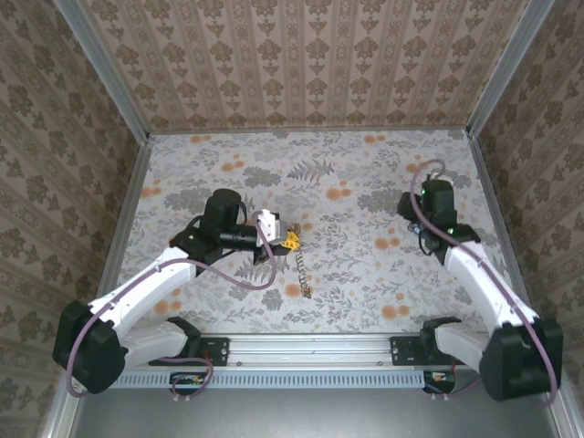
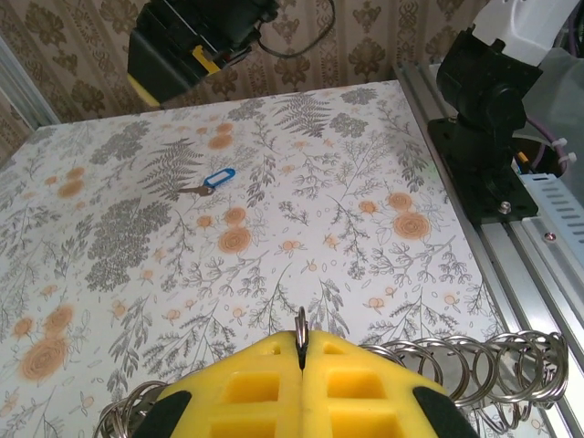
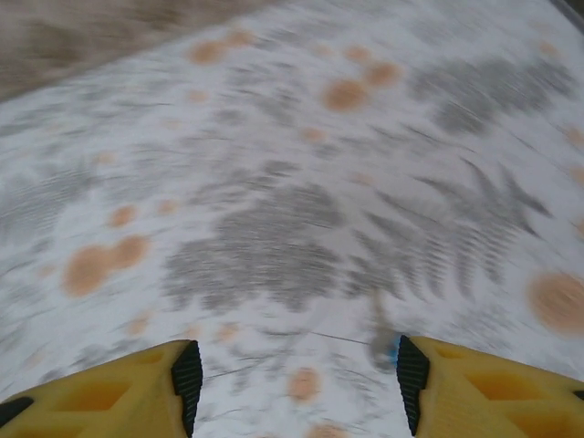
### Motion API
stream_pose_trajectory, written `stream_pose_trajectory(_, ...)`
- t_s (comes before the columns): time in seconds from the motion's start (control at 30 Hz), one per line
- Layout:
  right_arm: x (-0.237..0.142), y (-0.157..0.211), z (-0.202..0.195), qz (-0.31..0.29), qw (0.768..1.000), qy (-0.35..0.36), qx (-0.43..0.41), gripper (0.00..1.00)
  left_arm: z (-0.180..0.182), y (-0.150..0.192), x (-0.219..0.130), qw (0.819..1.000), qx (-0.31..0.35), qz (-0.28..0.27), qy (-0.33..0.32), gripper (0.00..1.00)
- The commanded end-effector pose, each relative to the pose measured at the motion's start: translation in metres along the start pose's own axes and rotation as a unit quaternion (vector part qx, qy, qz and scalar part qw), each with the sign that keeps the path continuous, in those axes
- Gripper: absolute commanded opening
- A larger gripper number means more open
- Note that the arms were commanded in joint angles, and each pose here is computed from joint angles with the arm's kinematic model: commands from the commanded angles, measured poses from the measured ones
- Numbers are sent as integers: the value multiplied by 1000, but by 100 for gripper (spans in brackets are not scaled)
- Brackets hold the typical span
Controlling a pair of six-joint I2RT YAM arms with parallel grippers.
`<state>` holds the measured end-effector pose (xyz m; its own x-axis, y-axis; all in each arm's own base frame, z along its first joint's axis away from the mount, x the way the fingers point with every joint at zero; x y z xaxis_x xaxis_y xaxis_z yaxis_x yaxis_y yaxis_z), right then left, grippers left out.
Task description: Put the keys on the keyring
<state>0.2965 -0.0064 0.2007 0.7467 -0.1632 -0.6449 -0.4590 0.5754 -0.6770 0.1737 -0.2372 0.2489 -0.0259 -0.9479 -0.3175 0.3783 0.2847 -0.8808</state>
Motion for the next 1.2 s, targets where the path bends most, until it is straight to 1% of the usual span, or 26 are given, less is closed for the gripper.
stream_pose_trajectory(0.0,17,24,-31,120,985,102,66,58,-1,0,-2,1000,10,-14,0,0)
stream_pose_trajectory(0.07,28,24,-34,151,978,135,41,58,0,2,0,1000,4,-16,0,0)
stream_pose_trajectory(0.1,36,25,-33,166,975,145,28,57,0,3,0,1000,2,-16,0,0)
stream_pose_trajectory(0.17,51,28,-28,201,969,145,-2,50,0,4,1,1000,-2,-14,2,0)
stream_pose_trajectory(0.27,69,29,-25,230,960,160,-23,43,-1,5,0,1000,-4,-10,1,0)
stream_pose_trajectory(0.37,79,28,-26,230,954,185,-44,42,-1,6,1,1000,-7,-6,1,0)
stream_pose_trajectory(0.5,92,37,-30,240,942,222,-75,40,0,7,1,1000,-8,-3,1,0)
stream_pose_trajectory(0.7,105,54,-23,256,936,226,-90,39,-3,7,2,1000,-7,-11,20,0)
stream_pose_trajectory(0.73,107,55,-23,256,934,230,-93,36,-3,7,3,1000,-8,-16,24,0)
stream_pose_trajectory(0.77,107,55,-24,255,933,237,-96,35,-3,7,4,999,-11,-19,27,0)
stream_pose_trajectory(0.9,107,55,-30,241,930,255,-107,31,-3,7,5,999,-19,-22,35,0)
stream_pose_trajectory(1.0,108,56,-34,241,927,264,-115,28,-4,7,5,999,-17,-22,36,0)
stream_pose_trajectory(1.03,108,57,-34,240,925,267,-122,25,-4,7,5,999,-17,-22,36,0)
stream_pose_trajectory(1.17,106,54,-34,230,927,268,-126,21,-4,7,5,999,-17,-21,37,0)
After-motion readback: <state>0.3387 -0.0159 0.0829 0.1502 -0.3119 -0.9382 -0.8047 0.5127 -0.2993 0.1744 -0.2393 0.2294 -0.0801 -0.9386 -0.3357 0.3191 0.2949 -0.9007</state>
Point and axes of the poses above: each hand's point on the last joint's axis, 136 mm out from that joint toward the fingers, its own x axis out along the fingers, its own z axis along the line the jaws close on, y = z × x, the point moved 6 cm from there along -x, back along the fingers, and after that the axes turned 13 degrees about x, right-handed, at the moved point
